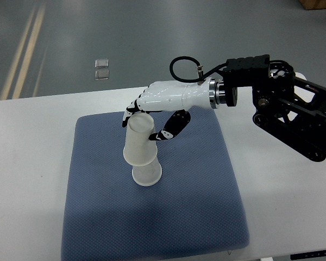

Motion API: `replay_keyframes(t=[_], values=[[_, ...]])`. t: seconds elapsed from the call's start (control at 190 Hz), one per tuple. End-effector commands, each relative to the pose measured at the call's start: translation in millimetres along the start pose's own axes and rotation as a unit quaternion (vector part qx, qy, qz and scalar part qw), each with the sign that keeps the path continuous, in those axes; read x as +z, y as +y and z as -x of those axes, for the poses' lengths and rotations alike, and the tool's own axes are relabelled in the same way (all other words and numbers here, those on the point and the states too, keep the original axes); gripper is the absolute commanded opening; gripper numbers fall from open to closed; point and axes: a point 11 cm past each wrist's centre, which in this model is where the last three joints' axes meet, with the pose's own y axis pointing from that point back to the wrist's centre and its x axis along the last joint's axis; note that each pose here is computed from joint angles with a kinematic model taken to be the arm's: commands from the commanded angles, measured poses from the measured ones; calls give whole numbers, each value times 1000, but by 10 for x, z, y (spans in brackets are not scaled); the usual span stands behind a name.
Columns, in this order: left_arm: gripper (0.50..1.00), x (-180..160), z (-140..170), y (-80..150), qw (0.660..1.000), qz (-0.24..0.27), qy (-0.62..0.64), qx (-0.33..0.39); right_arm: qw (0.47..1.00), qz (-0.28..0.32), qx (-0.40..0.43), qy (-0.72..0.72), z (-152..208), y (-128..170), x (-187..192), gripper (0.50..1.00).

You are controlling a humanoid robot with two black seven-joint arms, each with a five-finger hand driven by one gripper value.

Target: Stack paper cups

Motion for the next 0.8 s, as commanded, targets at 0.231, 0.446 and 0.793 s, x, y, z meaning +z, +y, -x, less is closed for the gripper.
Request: replay_keyframes(t=[0.231,0.446,0.793], values=[[1000,0,-1,0,1000,0,0,1,1000,1,-14,16,126,-56,-16,594],[1000,0,0,0,1000,0,0,0,1000,2,-15,13,151,-56,-7,782],[1000,0,-1,0,1000,0,0,1,1000,7,-16,6,171,-15,33,895]])
